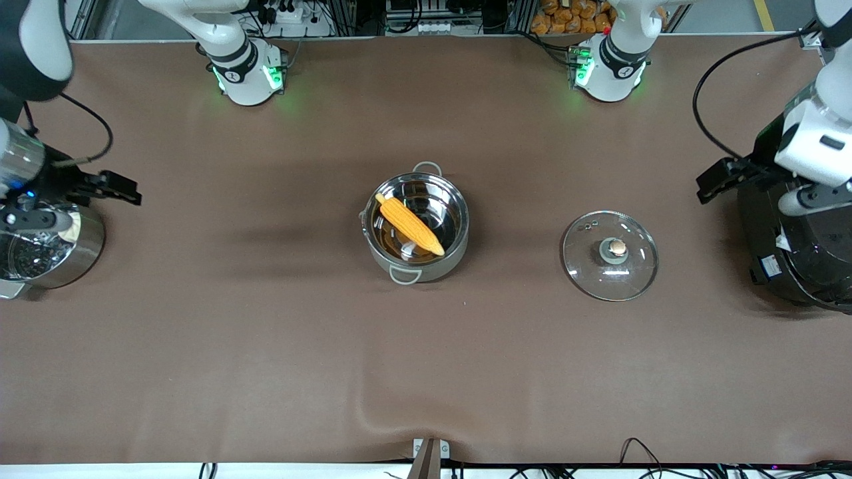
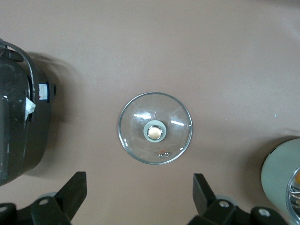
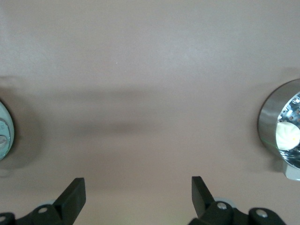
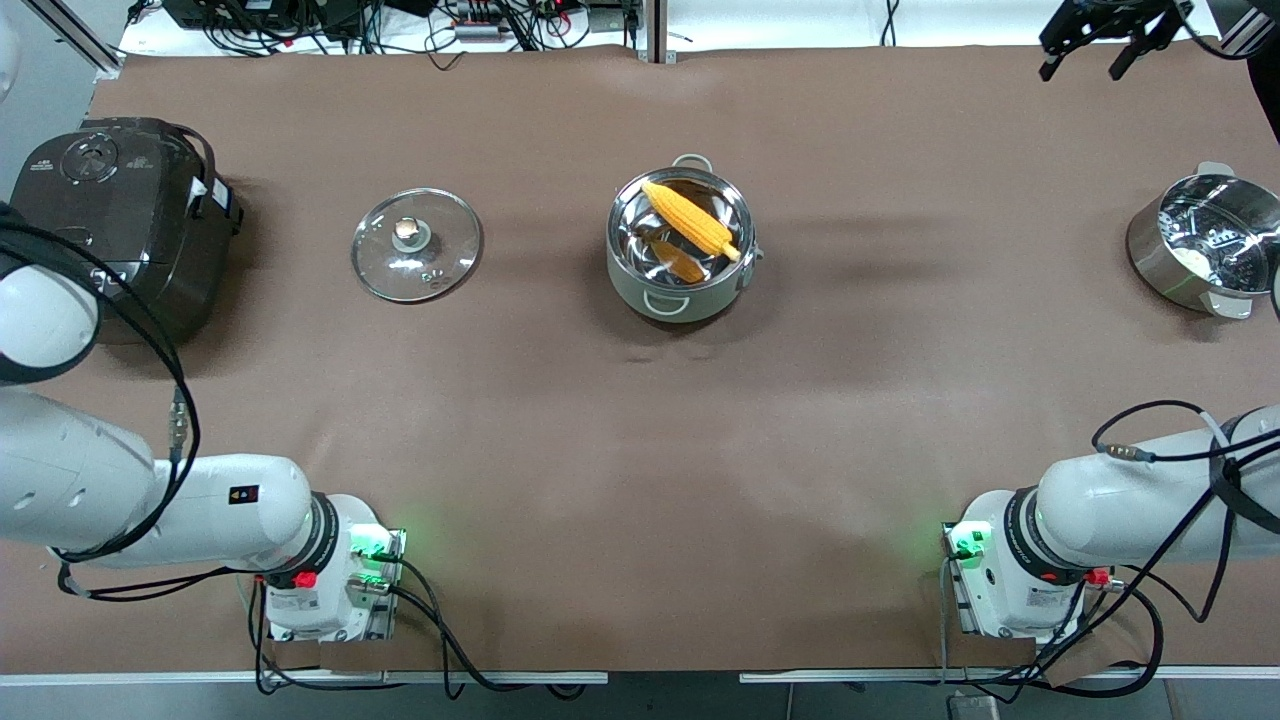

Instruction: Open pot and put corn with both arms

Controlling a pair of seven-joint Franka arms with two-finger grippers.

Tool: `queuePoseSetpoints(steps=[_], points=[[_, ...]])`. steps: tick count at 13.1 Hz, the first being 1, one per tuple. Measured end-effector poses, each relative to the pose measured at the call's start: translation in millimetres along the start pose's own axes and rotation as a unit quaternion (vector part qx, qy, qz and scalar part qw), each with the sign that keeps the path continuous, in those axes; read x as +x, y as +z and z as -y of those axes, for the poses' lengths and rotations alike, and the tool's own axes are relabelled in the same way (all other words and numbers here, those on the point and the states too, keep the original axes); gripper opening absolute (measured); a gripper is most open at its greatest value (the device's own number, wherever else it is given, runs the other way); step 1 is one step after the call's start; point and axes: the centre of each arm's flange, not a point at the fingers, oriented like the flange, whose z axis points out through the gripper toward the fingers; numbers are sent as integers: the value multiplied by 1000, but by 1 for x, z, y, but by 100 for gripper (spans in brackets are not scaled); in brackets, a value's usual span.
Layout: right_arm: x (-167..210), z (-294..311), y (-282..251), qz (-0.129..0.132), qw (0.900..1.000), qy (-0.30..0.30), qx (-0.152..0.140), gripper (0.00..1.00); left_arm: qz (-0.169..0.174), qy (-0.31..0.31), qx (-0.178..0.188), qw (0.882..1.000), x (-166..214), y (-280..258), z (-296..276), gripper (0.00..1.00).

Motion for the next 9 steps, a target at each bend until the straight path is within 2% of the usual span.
queuePoseSetpoints(steps=[5,9], points=[[-16,5,-56,-9,1000,25,3,100,5,27,-6,1000,-6,-6,1,100],[-23,7,-77,-36,999,29,4,100,8,47,-6,999,-8,-4,-6,100]])
